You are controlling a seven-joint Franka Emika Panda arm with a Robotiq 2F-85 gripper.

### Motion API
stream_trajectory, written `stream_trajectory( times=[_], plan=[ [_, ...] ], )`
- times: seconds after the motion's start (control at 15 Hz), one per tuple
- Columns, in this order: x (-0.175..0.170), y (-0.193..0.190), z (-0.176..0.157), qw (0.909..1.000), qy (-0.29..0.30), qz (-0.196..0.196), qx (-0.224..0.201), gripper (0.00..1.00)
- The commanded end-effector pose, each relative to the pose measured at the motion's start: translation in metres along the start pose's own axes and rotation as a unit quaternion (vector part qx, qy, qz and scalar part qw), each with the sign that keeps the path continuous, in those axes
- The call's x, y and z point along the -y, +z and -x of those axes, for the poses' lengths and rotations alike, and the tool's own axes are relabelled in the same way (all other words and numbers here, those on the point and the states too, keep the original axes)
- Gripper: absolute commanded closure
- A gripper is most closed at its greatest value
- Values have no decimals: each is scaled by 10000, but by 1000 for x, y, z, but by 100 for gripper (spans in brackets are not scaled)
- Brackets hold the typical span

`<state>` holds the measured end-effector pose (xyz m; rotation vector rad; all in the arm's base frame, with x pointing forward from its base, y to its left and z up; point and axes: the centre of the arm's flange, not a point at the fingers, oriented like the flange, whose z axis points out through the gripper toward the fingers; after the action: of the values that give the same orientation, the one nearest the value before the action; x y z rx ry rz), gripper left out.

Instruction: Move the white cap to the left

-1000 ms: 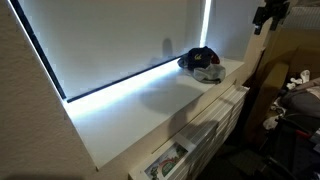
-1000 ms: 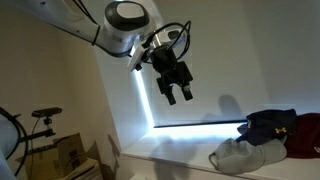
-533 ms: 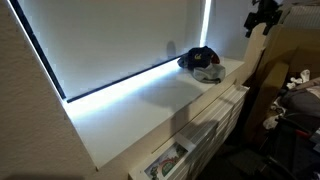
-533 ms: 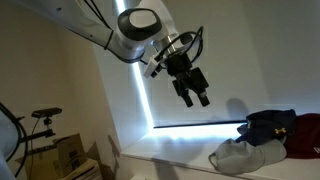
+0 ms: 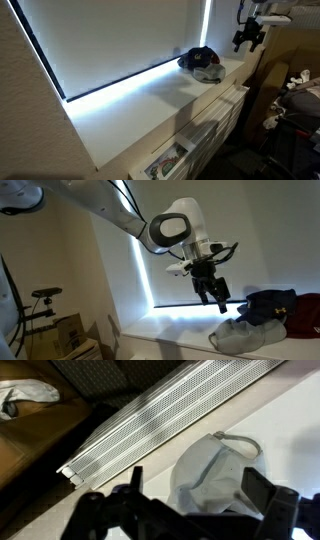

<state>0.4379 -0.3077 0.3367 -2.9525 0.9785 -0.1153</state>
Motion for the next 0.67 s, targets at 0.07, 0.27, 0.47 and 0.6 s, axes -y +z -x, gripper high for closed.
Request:
stream_trajectory(
  times=[0.07, 0.27, 0.47, 0.6],
  plan=[
    [1, -3, 2, 9998, 167, 8, -108, 0],
    [3, 25, -30, 9991, 428, -68, 23, 0],
    [7, 45, -42, 9979, 628, -143, -50, 0],
    [7, 60, -55, 9963, 835, -131, -142, 0]
  ],
)
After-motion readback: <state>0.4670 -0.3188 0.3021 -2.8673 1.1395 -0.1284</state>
